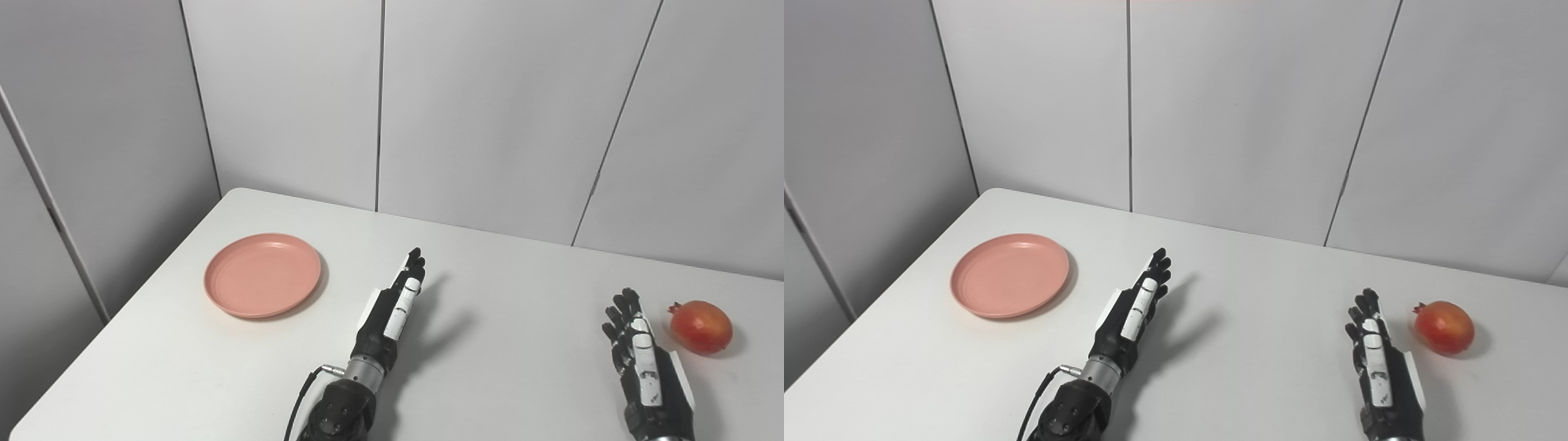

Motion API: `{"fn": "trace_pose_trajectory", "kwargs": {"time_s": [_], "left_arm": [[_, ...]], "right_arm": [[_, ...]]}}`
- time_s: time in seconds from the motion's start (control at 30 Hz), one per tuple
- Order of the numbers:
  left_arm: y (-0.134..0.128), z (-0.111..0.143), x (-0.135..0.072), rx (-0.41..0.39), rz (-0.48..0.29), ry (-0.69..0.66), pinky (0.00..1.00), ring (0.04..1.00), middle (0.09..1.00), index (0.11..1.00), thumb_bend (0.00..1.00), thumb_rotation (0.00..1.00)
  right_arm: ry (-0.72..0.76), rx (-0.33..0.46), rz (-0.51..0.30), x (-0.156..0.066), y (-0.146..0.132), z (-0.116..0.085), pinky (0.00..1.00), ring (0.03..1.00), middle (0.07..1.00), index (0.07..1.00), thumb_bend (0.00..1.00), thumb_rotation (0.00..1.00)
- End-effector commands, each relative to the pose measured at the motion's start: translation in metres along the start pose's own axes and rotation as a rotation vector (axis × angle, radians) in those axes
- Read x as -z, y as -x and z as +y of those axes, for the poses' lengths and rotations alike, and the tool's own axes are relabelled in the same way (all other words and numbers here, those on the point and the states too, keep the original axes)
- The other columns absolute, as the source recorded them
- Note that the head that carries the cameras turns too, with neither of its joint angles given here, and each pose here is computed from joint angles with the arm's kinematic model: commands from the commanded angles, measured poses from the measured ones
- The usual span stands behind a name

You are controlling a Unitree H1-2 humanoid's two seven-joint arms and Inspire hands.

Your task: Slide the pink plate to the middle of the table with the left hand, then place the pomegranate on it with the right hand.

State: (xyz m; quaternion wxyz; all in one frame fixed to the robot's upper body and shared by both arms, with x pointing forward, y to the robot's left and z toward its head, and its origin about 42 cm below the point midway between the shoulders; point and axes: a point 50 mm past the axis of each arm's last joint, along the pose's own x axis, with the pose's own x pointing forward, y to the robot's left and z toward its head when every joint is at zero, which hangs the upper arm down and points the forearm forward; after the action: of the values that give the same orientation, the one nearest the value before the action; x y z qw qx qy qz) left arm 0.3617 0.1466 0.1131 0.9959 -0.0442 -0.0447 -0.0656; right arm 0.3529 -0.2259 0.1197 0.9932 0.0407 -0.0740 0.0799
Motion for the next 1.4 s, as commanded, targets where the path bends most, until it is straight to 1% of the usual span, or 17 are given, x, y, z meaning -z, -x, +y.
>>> {"fn": "trace_pose_trajectory", "kwargs": {"time_s": [0.0, 0.07, 0.13, 0.17, 0.27, 0.33, 0.47, 0.6, 0.63, 0.73, 0.87, 1.0, 1.07, 1.1, 1.13, 1.27, 1.37], "left_arm": [[-0.011, 0.007, -0.020, -0.001, -0.083, 0.010, 1.00, 1.000, 1.000, 1.000, 0.62, 1.00], [-0.013, 0.012, -0.027, -0.012, -0.095, 0.022, 1.00, 1.000, 1.000, 1.000, 0.62, 1.00], [-0.015, 0.016, -0.034, -0.023, -0.105, 0.035, 1.00, 1.000, 1.000, 1.000, 0.64, 1.00], [-0.016, 0.018, -0.037, -0.026, -0.109, 0.041, 1.00, 1.000, 1.000, 1.000, 0.66, 1.00], [-0.021, 0.028, -0.048, -0.017, -0.138, 0.032, 1.00, 1.000, 1.000, 1.000, 0.68, 1.00], [-0.024, 0.036, -0.057, -0.025, -0.149, 0.026, 1.00, 1.000, 1.000, 1.000, 0.68, 1.00], [-0.026, 0.056, -0.075, -0.057, -0.151, -0.015, 1.00, 1.000, 1.000, 1.000, 0.70, 1.00], [-0.027, 0.079, -0.089, -0.122, -0.167, -0.073, 1.00, 0.986, 0.992, 0.986, 0.70, 1.00], [-0.028, 0.082, -0.091, -0.130, -0.167, -0.075, 1.00, 0.982, 0.987, 0.982, 0.70, 1.00], [-0.031, 0.101, -0.097, -0.163, -0.188, -0.079, 1.00, 0.976, 0.981, 0.978, 0.70, 1.00], [-0.033, 0.119, -0.101, -0.204, -0.205, -0.090, 0.99, 0.967, 0.967, 0.968, 0.73, 1.00], [-0.034, 0.137, -0.105, -0.261, -0.235, -0.093, 0.94, 0.937, 0.942, 0.936, 0.72, 1.00], [-0.034, 0.142, -0.108, -0.284, -0.241, -0.096, 0.93, 0.932, 0.935, 0.928, 0.73, 1.00], [-0.034, 0.145, -0.109, -0.303, -0.245, -0.098, 0.93, 0.933, 0.932, 0.922, 0.72, 1.00], [-0.034, 0.148, -0.110, -0.320, -0.246, -0.101, 0.92, 0.918, 0.917, 0.903, 0.72, 1.00], [-0.030, 0.160, -0.116, -0.378, -0.243, -0.109, 0.93, 0.922, 0.923, 0.915, 0.76, 1.00], [-0.027, 0.171, -0.119, -0.412, -0.246, -0.118, 0.92, 0.916, 0.920, 0.920, 0.76, 1.00]], "right_arm": [[0.014, -0.004, -0.056, -0.005, -0.002, -0.002, 1.00, 1.000, 1.000, 1.000, 0.55, 0.95], [0.016, -0.005, -0.059, -0.005, -0.002, -0.001, 1.00, 1.000, 1.000, 1.000, 0.55, 0.95], [0.013, -0.009, -0.059, -0.004, -0.003, 0.000, 1.00, 1.000, 1.000, 1.000, 0.55, 0.95], [0.012, -0.010, -0.057, -0.004, -0.003, 0.000, 1.00, 1.000, 1.000, 1.000, 0.56, 0.95], [0.010, -0.015, -0.055, -0.004, -0.004, 0.000, 1.00, 1.000, 1.000, 1.000, 0.56, 0.95], [0.009, -0.016, -0.058, -0.005, -0.004, 0.001, 1.00, 1.000, 1.000, 1.000, 0.56, 0.95], [0.008, -0.016, -0.053, -0.006, -0.004, 0.002, 1.00, 1.000, 1.000, 1.000, 0.56, 0.94], [0.000, -0.019, -0.059, -0.007, -0.004, 0.003, 1.00, 1.000, 1.000, 1.000, 0.56, 0.94], [-0.001, -0.020, -0.060, -0.007, -0.004, 0.002, 1.00, 1.000, 1.000, 1.000, 0.56, 0.94], [0.006, -0.019, -0.058, -0.007, -0.004, 0.001, 1.00, 1.000, 1.000, 1.000, 0.57, 0.94], [0.000, -0.020, -0.059, -0.006, -0.004, -0.001, 1.00, 1.000, 1.000, 1.000, 0.57, 0.94], [0.005, -0.017, -0.059, -0.005, -0.004, -0.003, 1.00, 1.000, 1.000, 1.000, 0.56, 0.94], [0.007, -0.016, -0.061, -0.005, -0.004, -0.004, 1.00, 1.000, 1.000, 1.000, 0.56, 0.94], [0.007, -0.016, -0.062, -0.005, -0.004, -0.005, 1.00, 1.000, 1.000, 1.000, 0.55, 0.94], [0.006, -0.016, -0.062, -0.005, -0.004, -0.005, 1.00, 1.000, 1.000, 1.000, 0.55, 0.95], [0.002, -0.020, -0.058, -0.004, -0.004, -0.006, 1.00, 1.000, 1.000, 1.000, 0.55, 0.95], [0.003, -0.024, -0.063, -0.003, -0.004, -0.007, 1.00, 1.000, 1.000, 1.000, 0.54, 0.95]]}}
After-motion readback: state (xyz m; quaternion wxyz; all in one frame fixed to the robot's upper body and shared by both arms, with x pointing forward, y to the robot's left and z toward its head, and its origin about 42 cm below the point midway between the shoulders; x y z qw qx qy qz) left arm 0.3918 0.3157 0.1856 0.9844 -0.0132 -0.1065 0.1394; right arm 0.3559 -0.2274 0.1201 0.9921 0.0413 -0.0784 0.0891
